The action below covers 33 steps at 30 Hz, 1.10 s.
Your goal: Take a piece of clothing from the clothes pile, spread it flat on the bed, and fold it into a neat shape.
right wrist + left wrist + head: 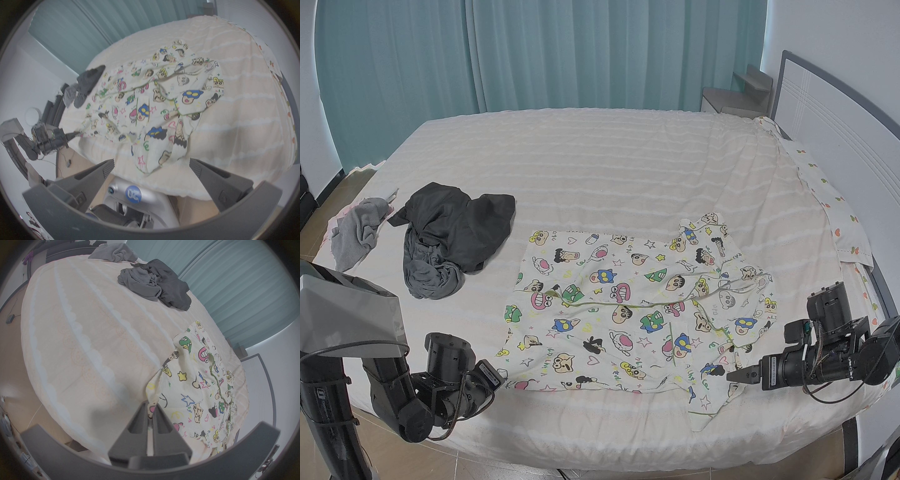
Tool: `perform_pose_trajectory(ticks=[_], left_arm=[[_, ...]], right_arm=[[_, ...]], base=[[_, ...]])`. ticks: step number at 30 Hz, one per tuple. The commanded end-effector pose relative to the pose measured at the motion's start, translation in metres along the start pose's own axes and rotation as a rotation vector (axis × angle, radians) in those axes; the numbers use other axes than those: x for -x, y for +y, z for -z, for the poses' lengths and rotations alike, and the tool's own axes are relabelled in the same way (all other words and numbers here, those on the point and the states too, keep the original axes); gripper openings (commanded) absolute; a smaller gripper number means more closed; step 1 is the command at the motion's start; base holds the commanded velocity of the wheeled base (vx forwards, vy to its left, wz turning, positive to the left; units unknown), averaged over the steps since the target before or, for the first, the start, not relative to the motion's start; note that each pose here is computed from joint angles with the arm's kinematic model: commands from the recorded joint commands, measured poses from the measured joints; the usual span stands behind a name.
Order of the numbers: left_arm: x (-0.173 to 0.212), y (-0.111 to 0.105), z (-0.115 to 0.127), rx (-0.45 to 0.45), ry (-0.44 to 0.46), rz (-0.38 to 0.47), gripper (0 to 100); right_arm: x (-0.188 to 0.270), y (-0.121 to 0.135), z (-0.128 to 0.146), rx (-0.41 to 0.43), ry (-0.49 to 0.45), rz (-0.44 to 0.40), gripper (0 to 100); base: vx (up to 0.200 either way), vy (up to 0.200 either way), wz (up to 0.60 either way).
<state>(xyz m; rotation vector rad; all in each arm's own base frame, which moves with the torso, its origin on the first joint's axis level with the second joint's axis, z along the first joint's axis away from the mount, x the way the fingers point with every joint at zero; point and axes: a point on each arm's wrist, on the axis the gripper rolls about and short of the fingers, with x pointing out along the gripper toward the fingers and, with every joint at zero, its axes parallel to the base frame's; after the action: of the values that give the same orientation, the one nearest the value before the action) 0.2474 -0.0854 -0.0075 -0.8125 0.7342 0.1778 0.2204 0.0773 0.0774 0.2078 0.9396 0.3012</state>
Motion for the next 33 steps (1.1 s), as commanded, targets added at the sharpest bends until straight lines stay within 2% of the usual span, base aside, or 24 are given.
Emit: perform_pose_trajectory(ticks=[1, 6, 9, 14, 17, 27, 33], left_arm=[[0.001, -0.003, -0.004, 0.011, -0.026, 0.031, 0], [0.006, 0.0, -0.011, 0.028, -0.08, 0.073, 0], [0.008, 0.003, -0.013, 0.038, -0.094, 0.077, 0], [0.007, 0.006, -0.017, 0.049, -0.107, 0.069, 0], [0.009, 0.008, -0.017, 0.051, -0.106, 0.063, 0], [0.006, 0.012, -0.026, 0.07, -0.132, 0.052, 0], [0.004, 0.013, -0.033, 0.087, -0.156, 0.051, 0]], right_arm=[[-0.015, -0.035, 0.019, -0.11, 0.04, -0.008, 100], [-0.029, -0.042, 0.027, -0.124, 0.067, -0.007, 100], [-0.033, -0.044, 0.025, -0.126, 0.053, -0.008, 100], [-0.044, -0.041, 0.012, -0.194, -0.041, -0.039, 100], [-0.052, -0.042, 0.009, -0.217, -0.057, -0.045, 100], [-0.065, -0.045, 0.015, -0.239, -0.017, -0.039, 100], [-0.067, -0.024, 0.025, -0.248, 0.038, -0.105, 100]], base=[[0.0, 0.0, 0.0], [0.0, 0.0, 0.0], [0.0, 0.0, 0.0], [0.0, 0.0, 0.0], [0.0, 0.0, 0.0], [0.0, 0.0, 0.0], [0.0, 0.0, 0.0]])
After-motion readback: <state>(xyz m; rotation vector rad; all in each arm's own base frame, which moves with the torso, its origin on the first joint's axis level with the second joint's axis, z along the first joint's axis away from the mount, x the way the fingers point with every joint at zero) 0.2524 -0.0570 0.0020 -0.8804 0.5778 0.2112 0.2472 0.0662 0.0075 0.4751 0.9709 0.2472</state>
